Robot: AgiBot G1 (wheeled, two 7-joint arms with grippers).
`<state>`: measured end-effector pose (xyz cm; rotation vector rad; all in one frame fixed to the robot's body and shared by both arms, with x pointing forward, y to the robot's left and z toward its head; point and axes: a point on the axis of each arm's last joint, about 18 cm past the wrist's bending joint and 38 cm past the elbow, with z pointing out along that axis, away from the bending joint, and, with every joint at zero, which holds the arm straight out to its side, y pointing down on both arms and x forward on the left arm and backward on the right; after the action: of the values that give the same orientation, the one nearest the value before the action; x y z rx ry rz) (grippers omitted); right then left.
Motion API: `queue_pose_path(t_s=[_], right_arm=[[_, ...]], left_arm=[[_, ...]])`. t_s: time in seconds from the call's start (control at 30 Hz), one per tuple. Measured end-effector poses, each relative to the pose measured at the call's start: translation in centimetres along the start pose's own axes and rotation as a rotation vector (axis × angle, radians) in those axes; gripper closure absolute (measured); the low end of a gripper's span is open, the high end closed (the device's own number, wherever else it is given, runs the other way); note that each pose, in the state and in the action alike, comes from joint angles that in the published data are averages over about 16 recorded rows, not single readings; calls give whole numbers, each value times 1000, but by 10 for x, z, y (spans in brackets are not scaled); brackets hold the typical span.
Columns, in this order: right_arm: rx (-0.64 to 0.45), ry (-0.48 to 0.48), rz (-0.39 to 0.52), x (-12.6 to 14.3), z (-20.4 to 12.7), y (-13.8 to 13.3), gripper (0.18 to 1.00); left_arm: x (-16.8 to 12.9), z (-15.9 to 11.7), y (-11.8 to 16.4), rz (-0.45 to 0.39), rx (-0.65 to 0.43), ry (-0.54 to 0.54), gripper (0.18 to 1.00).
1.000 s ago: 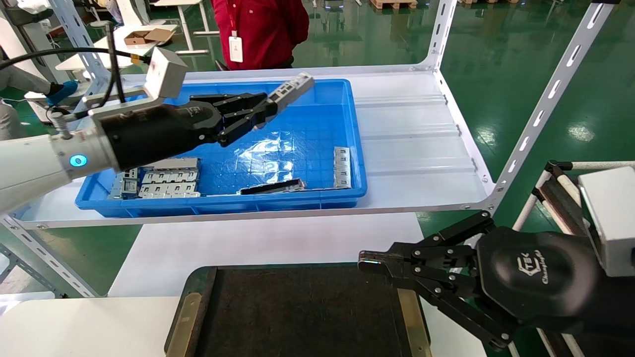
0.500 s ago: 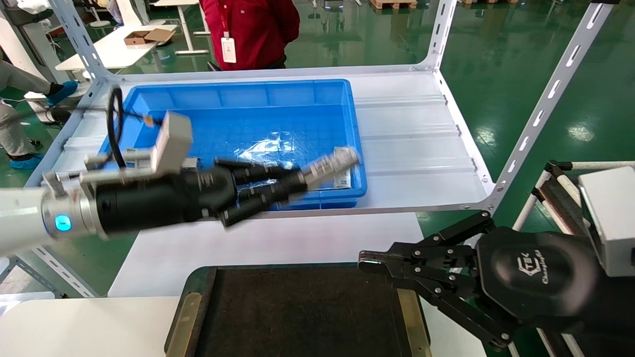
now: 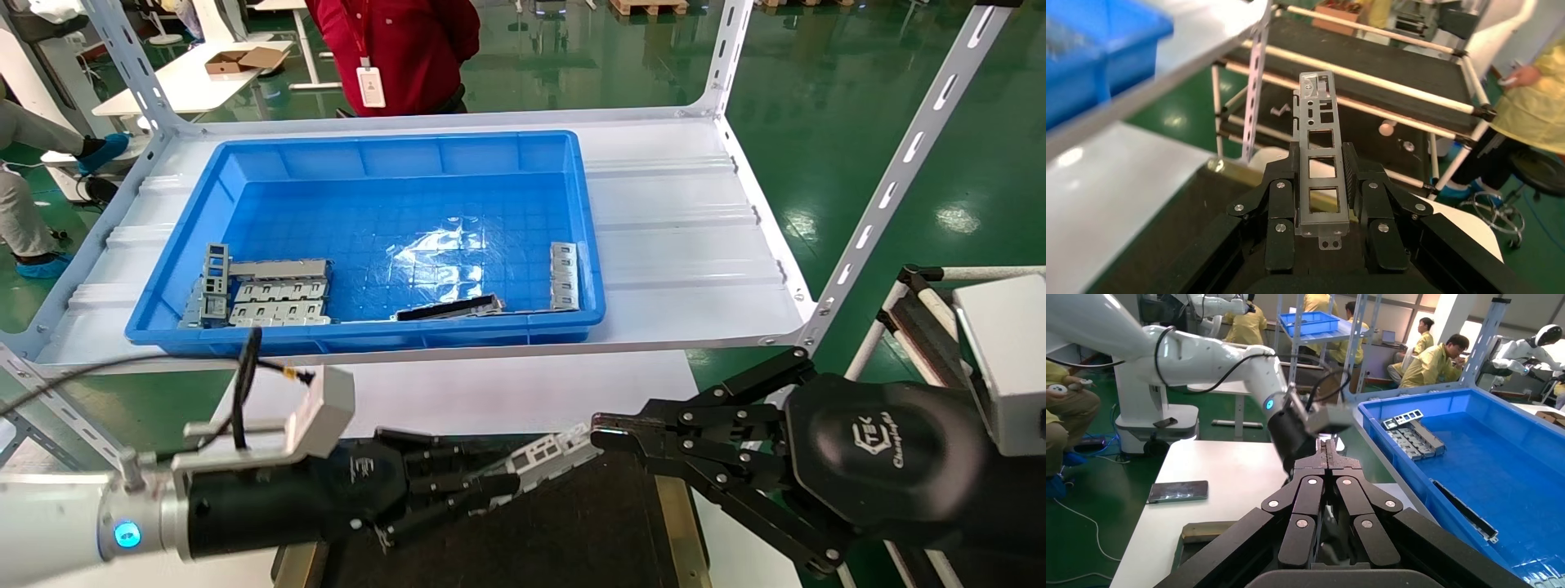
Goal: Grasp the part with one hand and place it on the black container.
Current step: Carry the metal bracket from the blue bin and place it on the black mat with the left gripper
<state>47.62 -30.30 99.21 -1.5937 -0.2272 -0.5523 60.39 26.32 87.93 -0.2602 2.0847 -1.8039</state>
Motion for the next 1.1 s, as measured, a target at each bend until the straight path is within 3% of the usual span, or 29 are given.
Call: queue_pose_path(t_s=[0.2,0.57,1.1], right_arm=[[0,0,0,0,0,0,988],[0,0,0,0,0,0,988],[0,0,0,0,0,0,988]], left_arm=[[6,10,46,-120,-34,-115,862],[7,42,119,-337,-52,-421,863],[-5,105,156,-534,41,-692,863]])
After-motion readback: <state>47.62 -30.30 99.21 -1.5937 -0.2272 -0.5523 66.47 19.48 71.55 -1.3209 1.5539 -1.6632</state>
